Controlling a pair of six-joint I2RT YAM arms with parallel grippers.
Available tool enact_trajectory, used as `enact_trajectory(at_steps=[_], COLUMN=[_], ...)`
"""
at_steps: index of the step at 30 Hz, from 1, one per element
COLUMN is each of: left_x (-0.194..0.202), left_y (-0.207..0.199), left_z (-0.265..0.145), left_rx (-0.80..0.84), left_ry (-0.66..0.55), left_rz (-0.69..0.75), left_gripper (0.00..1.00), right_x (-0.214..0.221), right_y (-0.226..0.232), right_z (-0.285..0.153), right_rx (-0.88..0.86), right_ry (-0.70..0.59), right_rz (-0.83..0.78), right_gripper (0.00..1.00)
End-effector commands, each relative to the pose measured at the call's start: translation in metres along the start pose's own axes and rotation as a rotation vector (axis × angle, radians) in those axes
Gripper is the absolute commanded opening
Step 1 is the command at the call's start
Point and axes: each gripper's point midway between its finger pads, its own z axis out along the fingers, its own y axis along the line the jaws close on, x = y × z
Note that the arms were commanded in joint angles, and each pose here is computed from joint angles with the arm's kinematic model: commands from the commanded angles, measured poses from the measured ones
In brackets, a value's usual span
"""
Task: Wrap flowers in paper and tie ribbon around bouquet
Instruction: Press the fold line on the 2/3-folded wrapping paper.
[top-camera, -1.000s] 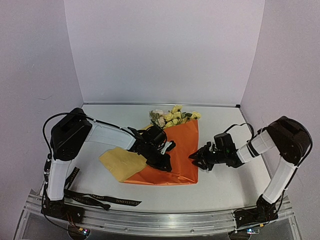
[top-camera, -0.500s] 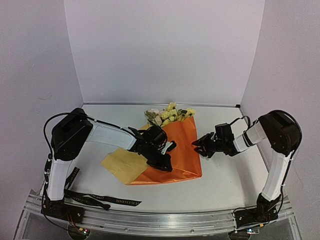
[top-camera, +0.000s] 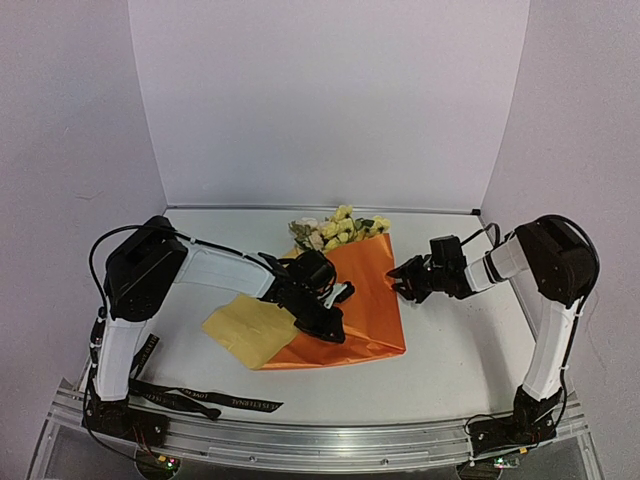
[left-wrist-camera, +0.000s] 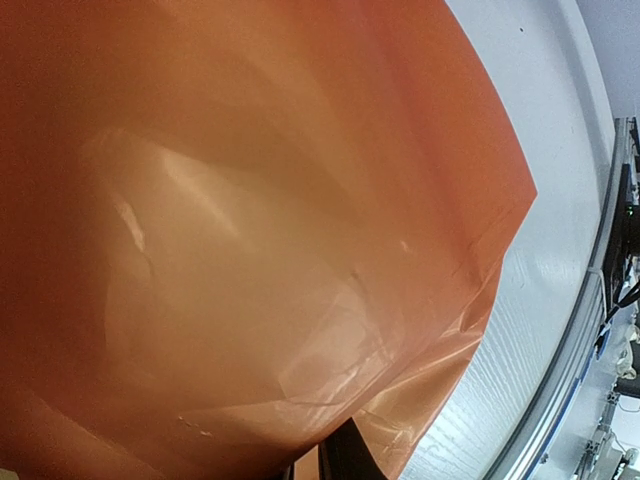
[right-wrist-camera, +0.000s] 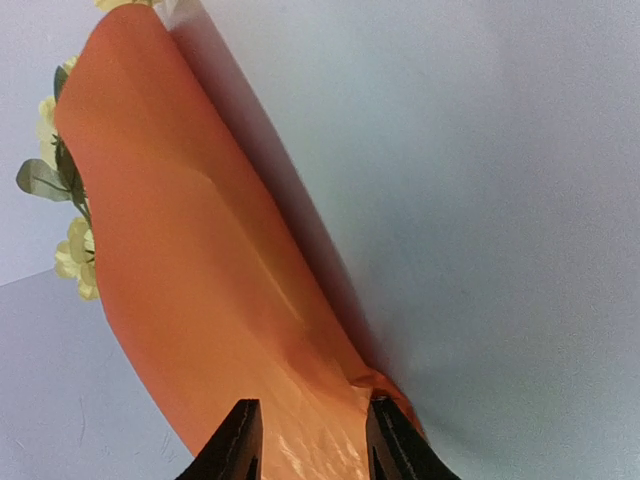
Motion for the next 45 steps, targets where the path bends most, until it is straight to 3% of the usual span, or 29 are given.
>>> enact_trajectory(at_steps=[1,7,14,21,25,29,32,35,39,45], left_x=[0.000,-0.014,0.000,0.004,0.012,0.043,0.071,0.097,0.121,0.145], left_y=[0.004,-0.005,0.005,0.012,0.011,0.020,0.034,0.044,0.035,0.041], left_z=[-0.006,-0.032,-0.062,-0.097,-0.121,-0.137,-0.148,-0.161,-0.166,-0.158], left_rx=[-0.023,-0.028,-0.040,-0.042,-0.010,-0.044,-0.103,-0.161,-0.139,-0.109], left_ry=[0.017,-0.029,-0.032,-0.087,-0.131,-0.142,-0.163,-0.196,-0.190,-0.232], left_rz=[0.012,0.049,0.072,0.035,-0.084,-0.275,-0.405,-0.483,-0.520,-0.690], left_gripper=[0.11,0.13,0.12,0.14,0.16,0.24,0.25,0.29,0.36,0.43], right_x=[-0.005,0.015,0.074,0.134,0.155,0.168,0.175,0.185,0.201,0.221], right_y=[0.026,0.015,-0.025,-0.027,-0.031,-0.036,-0.037,-0.037,-0.033,-0.018], right_z=[0.005,-0.004,-0.031,-0.048,-0.048,-0.050,-0.052,-0.054,-0.056,-0.056], right_rx=[-0.026,-0.009,0.063,0.067,0.094,0.108,0.111,0.114,0.116,0.108], right_ry=[0.011,0.029,0.041,0.076,0.121,0.126,0.118,0.105,0.082,0.121], right_rz=[-0.027,-0.052,-0.154,-0.326,-0.408,-0.472,-0.504,-0.556,-0.619,-0.696], right_gripper=[0.38,0.38,0.38,0.38,0.37,0.36,0.35,0.34,0.34,0.35])
